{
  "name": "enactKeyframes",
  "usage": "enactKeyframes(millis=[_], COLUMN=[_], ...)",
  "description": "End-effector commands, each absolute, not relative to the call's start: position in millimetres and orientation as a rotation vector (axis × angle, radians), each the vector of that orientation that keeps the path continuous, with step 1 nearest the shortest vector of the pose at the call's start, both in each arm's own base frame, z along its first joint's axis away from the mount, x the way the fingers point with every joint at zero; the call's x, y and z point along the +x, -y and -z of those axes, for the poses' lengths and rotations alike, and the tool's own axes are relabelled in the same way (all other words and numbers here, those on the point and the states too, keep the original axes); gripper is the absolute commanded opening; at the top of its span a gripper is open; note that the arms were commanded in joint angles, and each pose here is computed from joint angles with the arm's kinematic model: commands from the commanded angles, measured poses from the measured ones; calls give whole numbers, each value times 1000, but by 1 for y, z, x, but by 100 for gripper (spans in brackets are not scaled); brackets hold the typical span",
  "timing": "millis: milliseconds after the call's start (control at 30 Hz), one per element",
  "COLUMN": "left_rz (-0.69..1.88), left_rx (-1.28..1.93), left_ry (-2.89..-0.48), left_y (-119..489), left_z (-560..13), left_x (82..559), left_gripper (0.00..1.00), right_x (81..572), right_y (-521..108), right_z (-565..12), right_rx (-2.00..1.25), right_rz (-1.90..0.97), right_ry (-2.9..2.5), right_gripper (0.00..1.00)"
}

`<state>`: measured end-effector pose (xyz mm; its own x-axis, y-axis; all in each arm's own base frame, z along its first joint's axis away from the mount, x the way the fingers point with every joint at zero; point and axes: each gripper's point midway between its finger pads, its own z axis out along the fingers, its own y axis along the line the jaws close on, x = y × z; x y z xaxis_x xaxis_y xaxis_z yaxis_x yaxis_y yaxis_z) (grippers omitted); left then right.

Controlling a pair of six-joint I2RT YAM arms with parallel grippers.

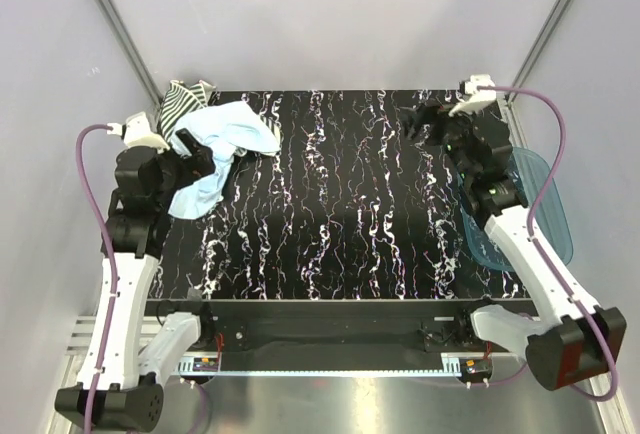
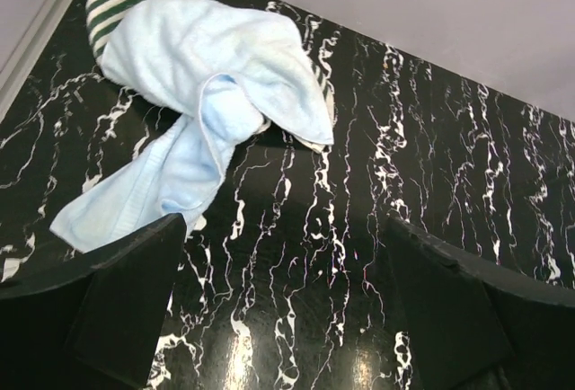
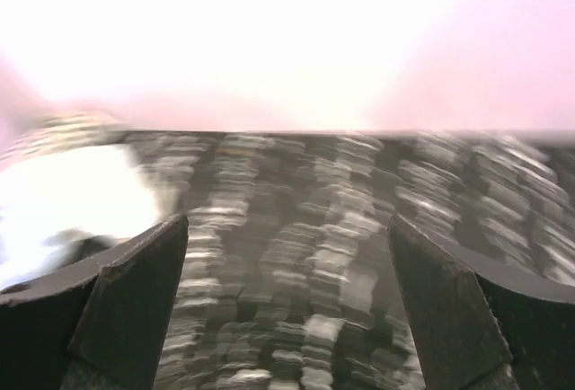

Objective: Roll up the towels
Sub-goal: Move the towel to the center of the board

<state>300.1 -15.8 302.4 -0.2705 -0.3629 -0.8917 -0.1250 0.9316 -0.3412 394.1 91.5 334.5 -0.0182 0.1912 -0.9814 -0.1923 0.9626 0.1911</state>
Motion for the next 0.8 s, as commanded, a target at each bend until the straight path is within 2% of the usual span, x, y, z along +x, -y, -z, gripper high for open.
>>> enactKeyframes(millis=[0, 67, 100, 167, 200, 267, 300, 467, 500, 667, 700, 767], left_rz=[180, 224, 302, 345, 343, 316, 265, 92, 58, -49, -66, -36], left_rx=[-482, -549, -474, -449, -457, -461, -488, -630, -656, -774, -796, -809], left_ry=[-1863, -1919, -1956, -2012, -2031, -2028, -2042, -2066, -2065, -2193, -2240, -2208], left_y=[1, 6, 22, 31, 31, 27, 19, -9, -14, -23, -22, -20], left_z=[-286, -265, -261, -248, -241, -235, -220, -193, -196, -167, -153, -162], left_x=[293, 289, 289, 283, 280, 272, 269, 260, 263, 296, 304, 329], left_gripper=[99, 99, 99, 99, 99, 99, 99, 99, 99, 98, 95, 90], right_x=[366, 374, 380, 385, 392, 401, 415, 443, 449, 434, 429, 416], right_y=[-139, -147, -164, -192, -214, -235, -244, -299, -307, -345, -348, -350], right_z=[-335, -325, -315, -318, -296, -299, -274, -240, -215, -184, -180, -168], right_rx=[-23, 71, 77, 24, -1, -45, -46, -65, -58, -121, -129, -140], right_rz=[-550, -634, -731, -862, -857, -796, -743, -800, -790, -819, -822, -829], right_ry=[-1748, -1786, -1842, -1877, -1948, -1969, -2034, -2210, -2272, -2342, -2352, -2385], right_gripper=[100, 100, 100, 100, 100, 100, 100, 100, 100, 98, 98, 98])
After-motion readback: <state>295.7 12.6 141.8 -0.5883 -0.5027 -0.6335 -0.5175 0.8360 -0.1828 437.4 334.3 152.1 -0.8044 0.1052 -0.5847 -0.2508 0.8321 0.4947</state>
